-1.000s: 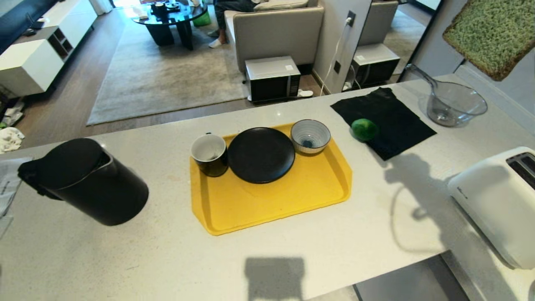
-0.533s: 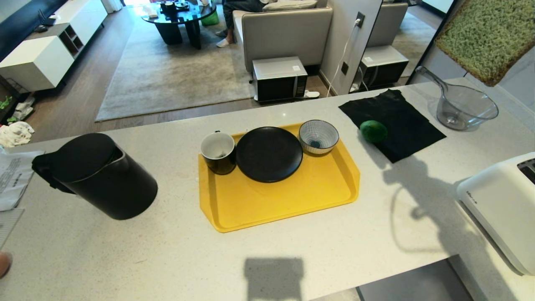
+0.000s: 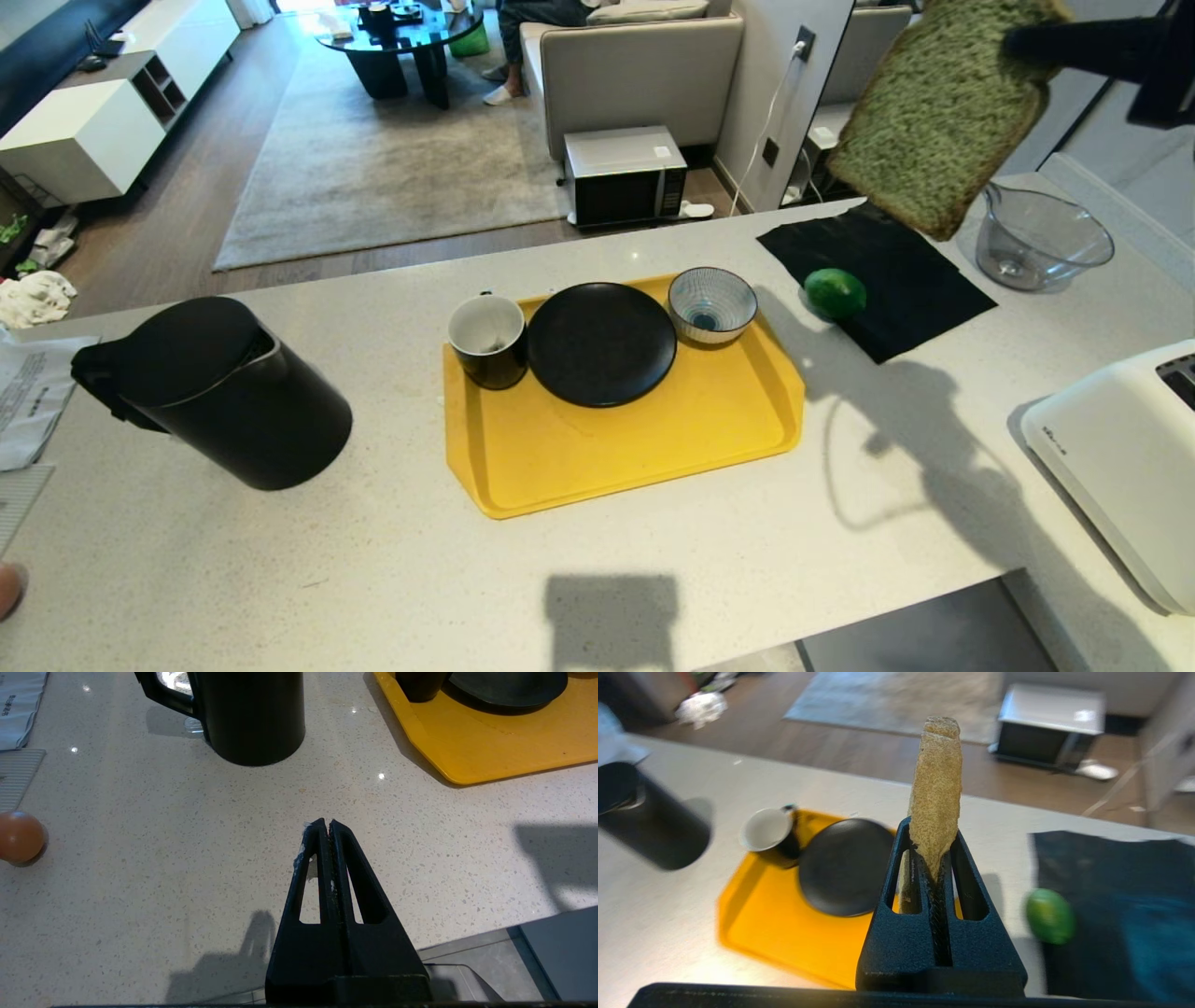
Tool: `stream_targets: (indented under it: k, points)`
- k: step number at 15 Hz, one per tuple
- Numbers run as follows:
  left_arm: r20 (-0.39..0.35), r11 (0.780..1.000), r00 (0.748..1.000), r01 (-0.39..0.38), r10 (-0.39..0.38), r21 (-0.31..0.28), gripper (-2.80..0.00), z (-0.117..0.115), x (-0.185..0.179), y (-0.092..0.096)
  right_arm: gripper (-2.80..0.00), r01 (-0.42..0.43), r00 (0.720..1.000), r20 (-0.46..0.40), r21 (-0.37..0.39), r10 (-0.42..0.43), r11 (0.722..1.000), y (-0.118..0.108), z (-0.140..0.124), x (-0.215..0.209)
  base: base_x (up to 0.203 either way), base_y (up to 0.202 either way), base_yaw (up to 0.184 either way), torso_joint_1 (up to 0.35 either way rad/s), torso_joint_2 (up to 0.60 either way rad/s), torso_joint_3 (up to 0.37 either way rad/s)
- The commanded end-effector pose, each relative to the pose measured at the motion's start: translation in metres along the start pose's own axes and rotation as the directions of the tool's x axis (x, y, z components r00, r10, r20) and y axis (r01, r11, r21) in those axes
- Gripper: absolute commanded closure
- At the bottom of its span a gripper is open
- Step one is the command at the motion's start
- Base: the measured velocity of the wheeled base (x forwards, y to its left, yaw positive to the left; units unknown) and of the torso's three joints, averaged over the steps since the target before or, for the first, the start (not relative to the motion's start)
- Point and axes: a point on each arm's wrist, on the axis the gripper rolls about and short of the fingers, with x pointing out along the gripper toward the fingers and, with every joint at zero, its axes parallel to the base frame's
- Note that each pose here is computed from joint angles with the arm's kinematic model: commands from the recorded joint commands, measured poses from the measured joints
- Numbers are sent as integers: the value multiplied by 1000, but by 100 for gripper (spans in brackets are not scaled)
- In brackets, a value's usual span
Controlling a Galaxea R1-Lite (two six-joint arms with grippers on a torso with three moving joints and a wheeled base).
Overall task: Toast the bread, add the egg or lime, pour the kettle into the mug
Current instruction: Put the baked bread on a plate
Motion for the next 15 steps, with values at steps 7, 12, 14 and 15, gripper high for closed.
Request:
stream_targets:
  k: [7,12,14,15]
  points:
    - [-14,1000,1000,-1,1,0,0,-5,1,0,0,-185,939,-260,164,224,969,45,-79,64,0,0,0,0,0,0]
    - [-14,1000,1000,-1,1,0,0,-5,1,0,0,-256,912,-277,191,302,948,71,-111,103,0,0,0,0,0,0]
    - [-14,1000,1000,-1,1,0,0,-5,1,0,0,-296,899,-275,191,340,936,87,-126,120,0,0,0,0,0,0]
    - [-14,1000,1000,-1,1,1,0,-5,1,0,0,-313,896,-265,189,355,931,95,-134,129,0,0,0,0,0,0]
